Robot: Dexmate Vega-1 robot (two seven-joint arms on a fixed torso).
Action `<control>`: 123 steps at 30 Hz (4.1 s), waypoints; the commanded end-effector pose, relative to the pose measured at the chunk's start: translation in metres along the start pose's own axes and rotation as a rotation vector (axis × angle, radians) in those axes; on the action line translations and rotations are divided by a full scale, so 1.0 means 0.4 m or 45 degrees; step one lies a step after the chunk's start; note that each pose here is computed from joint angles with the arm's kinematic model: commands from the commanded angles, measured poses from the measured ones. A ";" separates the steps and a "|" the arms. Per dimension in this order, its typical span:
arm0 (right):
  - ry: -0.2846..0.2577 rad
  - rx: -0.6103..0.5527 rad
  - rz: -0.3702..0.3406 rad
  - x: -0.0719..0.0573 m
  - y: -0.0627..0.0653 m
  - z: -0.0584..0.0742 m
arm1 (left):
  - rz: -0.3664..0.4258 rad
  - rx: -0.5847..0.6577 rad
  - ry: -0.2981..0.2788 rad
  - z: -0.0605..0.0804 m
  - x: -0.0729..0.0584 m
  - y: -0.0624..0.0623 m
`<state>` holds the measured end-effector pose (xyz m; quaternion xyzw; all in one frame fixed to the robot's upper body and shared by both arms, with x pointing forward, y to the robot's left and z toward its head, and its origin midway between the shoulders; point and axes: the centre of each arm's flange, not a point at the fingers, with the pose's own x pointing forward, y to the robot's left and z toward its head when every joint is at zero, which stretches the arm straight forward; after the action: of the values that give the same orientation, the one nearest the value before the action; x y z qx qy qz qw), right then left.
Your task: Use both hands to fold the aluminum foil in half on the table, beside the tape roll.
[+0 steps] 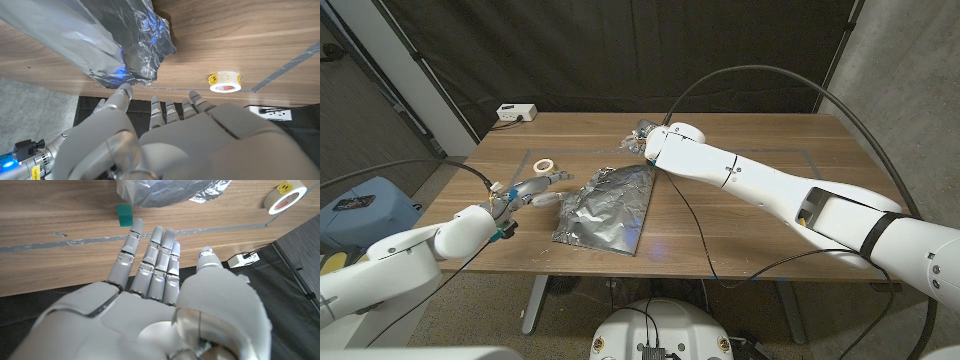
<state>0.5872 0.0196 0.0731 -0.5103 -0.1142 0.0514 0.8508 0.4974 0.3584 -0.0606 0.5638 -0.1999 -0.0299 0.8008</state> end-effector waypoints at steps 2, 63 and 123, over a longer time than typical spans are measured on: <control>0.017 0.010 -0.007 0.004 -0.013 -0.024 | 0.055 -0.081 -0.011 0.010 -0.005 0.021; 0.079 0.114 -0.146 -0.033 -0.109 -0.142 | -0.293 0.521 -0.354 0.143 0.241 -0.046; -0.036 -0.053 -0.231 -0.145 -0.073 -0.138 | -0.429 0.568 -0.256 0.121 0.268 -0.080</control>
<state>0.5610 -0.0659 0.0722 -0.4921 -0.1487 -0.0365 0.8570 0.5816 0.2772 -0.0441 0.7508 -0.1818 -0.1679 0.6123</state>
